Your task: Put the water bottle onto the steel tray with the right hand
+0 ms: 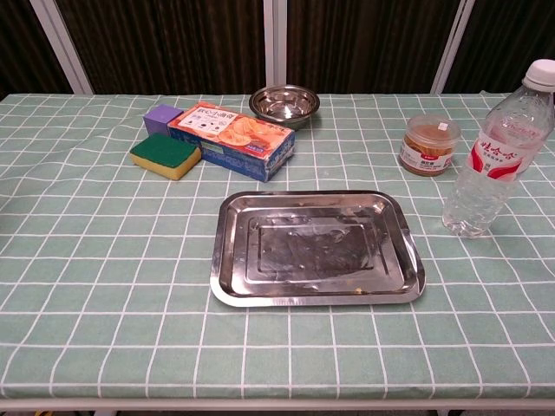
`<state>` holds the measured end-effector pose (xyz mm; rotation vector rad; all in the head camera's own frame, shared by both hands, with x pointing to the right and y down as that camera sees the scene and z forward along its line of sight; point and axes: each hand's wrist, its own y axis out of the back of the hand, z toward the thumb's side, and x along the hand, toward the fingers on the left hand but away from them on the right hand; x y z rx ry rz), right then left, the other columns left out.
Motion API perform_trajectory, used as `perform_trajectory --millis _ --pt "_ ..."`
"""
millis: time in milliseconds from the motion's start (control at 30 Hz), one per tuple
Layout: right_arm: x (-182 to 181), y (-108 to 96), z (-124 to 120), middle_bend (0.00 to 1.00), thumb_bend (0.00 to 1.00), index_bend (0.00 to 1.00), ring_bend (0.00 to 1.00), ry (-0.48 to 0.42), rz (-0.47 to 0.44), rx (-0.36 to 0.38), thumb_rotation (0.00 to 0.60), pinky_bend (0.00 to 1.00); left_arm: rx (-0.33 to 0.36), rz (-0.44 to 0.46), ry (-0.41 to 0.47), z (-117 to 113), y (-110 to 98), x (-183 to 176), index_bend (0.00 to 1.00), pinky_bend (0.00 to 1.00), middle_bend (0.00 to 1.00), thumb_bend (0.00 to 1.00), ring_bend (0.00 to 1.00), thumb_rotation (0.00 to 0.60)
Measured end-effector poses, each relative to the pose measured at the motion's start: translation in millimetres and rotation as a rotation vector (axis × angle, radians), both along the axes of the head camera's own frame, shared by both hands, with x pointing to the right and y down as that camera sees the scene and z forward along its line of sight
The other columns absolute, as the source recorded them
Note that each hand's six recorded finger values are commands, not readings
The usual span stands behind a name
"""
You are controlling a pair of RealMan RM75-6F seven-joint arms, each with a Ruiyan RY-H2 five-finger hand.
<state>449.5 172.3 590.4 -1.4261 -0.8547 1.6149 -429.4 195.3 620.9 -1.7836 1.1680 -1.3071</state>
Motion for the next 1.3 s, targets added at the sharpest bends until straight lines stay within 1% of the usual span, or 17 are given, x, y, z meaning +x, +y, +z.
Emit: perform_trajectory --millis 167,300,500,600,700,800,833,900,933,1000,1033,1133,1233,1300 --pt "-4.1 -2.2 4.3 0.0 0.0 0.0 0.0 -0.02 -0.008 0.0 0.6 0.0 0.003 -0.006 0.006 3.1 -1.8 -1.0 0.19 0.19 0.21 0.31 0.11 0.582" --pt "-4.3 -2.5 3.1 0.0 0.0 0.0 0.0 -0.044 0.001 -0.005 0.6 0.0 0.002 -0.002 -0.006 3.1 -1.6 -2.0 0.18 0.19 0.21 0.31 0.11 0.585" --pt "1.6 -4.6 1.9 0.0 0.0 0.0 0.0 -0.084 0.045 -0.01 0.6 0.0 0.013 -0.013 -0.021 5.1 -9.8 -8.3 0.18 0.19 0.21 0.31 0.11 0.582" --pt "1.2 -4.9 4.2 0.0 0.0 0.0 0.0 -0.133 0.064 -0.016 0.6 0.0 0.026 -0.017 -0.017 5.0 -15.2 -9.3 0.18 0.19 0.21 0.31 0.11 0.583" --pt "-1.3 -5.7 8.3 0.0 0.0 0.0 0.0 -0.242 0.099 -0.019 0.6 0.0 0.03 -0.021 -0.005 7.2 -18.1 -8.8 0.19 0.19 0.21 0.31 0.11 0.583" --pt "-4.7 -6.6 14.2 0.01 0.0 0.0 0.0 -0.425 0.167 -0.018 0.6 0.0 0.023 -0.011 0.0 10.9 -17.5 -6.4 0.19 0.19 0.21 0.31 0.11 0.585" --pt "-6.1 -6.8 17.3 0.02 0.0 0.0 0.0 -0.517 0.205 -0.02 0.6 0.0 0.022 -0.008 -0.001 11.7 -17.0 -6.1 0.19 0.19 0.21 0.31 0.11 0.586" --pt "-8.1 -7.1 22.9 0.03 0.0 0.0 0.0 -0.667 0.27 -0.026 0.6 0.0 0.021 -0.01 0.001 12.3 -16.7 -6.5 0.18 0.19 0.21 0.31 0.11 0.584" --pt "-9.3 -7.4 27.3 0.03 0.0 0.0 0.0 -0.769 0.314 -0.032 0.6 0.0 0.022 -0.012 -0.001 12.5 -16.6 -7.5 0.18 0.19 0.21 0.31 0.11 0.583" --pt "-11.4 -7.7 35.0 0.03 0.0 0.0 0.0 -0.916 0.378 -0.045 0.6 0.0 0.021 -0.013 -0.006 12.5 -15.9 -9.3 0.19 0.19 0.21 0.31 0.11 0.584" --pt "-13.1 -7.8 40.7 0.03 0.0 0.0 0.0 -1.007 0.417 -0.056 0.6 0.0 0.021 -0.012 -0.01 12.1 -15.5 -10.8 0.19 0.19 0.21 0.31 0.11 0.583" --pt "-18.8 -8.4 57.9 0.03 0.0 0.0 0.0 -1.179 0.484 -0.09 0.6 0.0 0.025 -0.012 -0.016 10.5 -16.4 -13.5 0.19 0.19 0.21 0.31 0.11 0.583" --pt "-29.7 -8.5 80.1 0.03 0.0 0.0 0.0 -1.27 0.505 -0.134 0.6 0.0 0.029 -0.008 -0.017 9.8 -17.3 -14.3 0.19 0.19 0.21 0.31 0.11 0.585" --pt "-40.8 -8.9 92.5 0.03 0.0 0.0 0.0 -1.296 0.498 -0.164 0.6 0.0 0.03 -0.005 -0.018 9.8 -17.8 -14.2 0.19 0.19 0.21 0.31 0.11 0.588"
